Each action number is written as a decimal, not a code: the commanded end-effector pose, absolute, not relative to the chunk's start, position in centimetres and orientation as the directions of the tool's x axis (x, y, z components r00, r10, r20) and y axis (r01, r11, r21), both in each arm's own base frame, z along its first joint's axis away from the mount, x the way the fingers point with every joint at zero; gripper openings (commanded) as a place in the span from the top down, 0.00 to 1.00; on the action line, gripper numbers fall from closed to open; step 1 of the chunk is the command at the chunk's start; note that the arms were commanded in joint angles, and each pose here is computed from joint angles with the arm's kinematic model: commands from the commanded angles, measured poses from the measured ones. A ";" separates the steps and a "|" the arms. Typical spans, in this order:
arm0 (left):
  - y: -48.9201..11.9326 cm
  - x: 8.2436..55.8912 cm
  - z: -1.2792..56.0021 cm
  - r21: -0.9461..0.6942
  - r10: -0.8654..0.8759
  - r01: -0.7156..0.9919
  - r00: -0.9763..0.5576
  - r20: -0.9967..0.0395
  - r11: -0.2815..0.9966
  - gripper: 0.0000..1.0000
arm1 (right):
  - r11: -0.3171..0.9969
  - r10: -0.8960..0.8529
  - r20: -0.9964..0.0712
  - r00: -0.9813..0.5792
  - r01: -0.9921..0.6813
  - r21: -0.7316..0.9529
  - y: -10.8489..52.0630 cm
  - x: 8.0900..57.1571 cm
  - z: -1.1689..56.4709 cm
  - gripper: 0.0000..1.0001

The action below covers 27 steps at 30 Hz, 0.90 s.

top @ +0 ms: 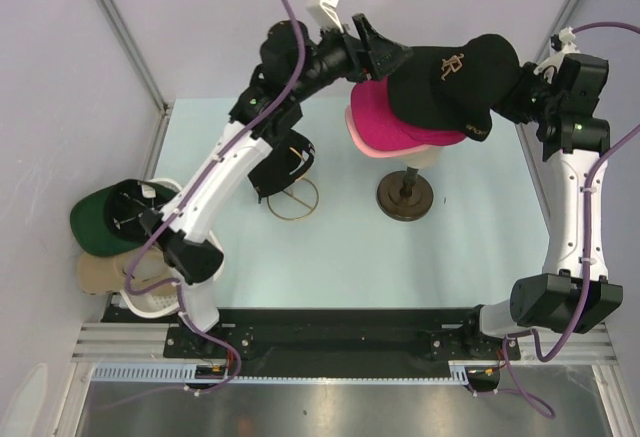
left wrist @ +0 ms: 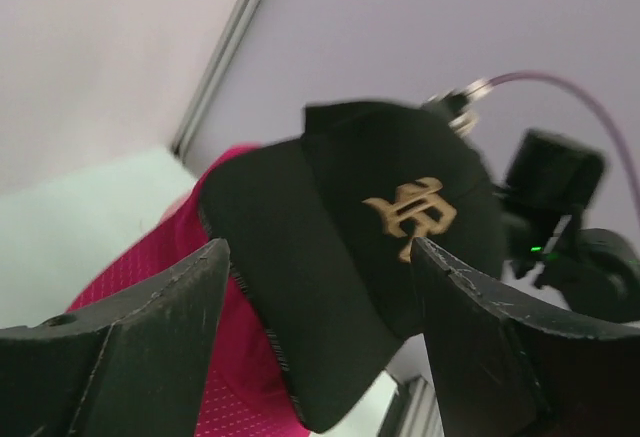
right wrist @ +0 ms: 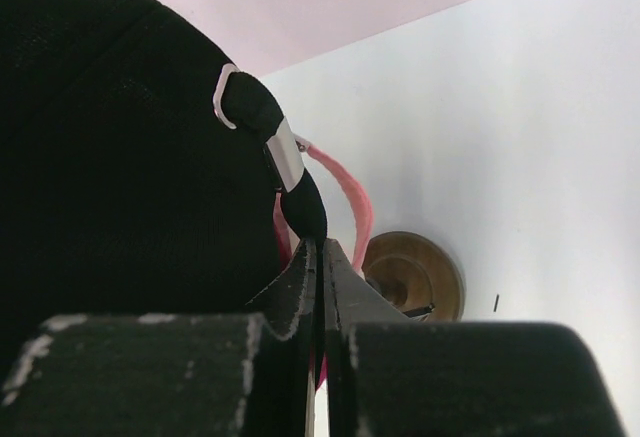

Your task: Stack the hats

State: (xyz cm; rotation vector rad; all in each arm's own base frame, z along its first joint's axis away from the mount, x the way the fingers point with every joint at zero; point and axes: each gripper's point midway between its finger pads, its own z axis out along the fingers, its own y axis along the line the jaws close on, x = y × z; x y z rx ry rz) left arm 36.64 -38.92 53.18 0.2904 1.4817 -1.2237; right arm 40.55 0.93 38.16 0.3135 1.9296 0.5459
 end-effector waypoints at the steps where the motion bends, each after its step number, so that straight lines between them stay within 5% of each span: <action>1: -39.6 36.6 51.0 -0.616 -0.410 0.671 -0.467 -0.783 0.412 0.23 | 0.867 0.434 -0.821 -0.372 -0.077 0.493 1.7 40.0 40.4 1.00; 8: -38.9 36.6 49.1 -0.634 -0.400 0.622 -0.492 -0.773 0.460 0.26 | 0.864 0.433 -0.817 -0.380 -0.084 0.497 2.2 40.3 40.2 1.00; 24: -39.2 32.5 50.2 -0.738 -0.435 0.632 -0.609 -0.662 0.238 0.66 | 0.868 0.426 -0.817 -0.389 -0.079 0.490 2.5 40.4 39.7 1.00; 27: -39.0 32.2 50.5 -0.734 -0.447 0.642 -0.601 -0.662 0.224 0.89 | 0.868 0.425 -0.818 -0.387 -0.081 0.489 2.6 40.2 39.9 1.00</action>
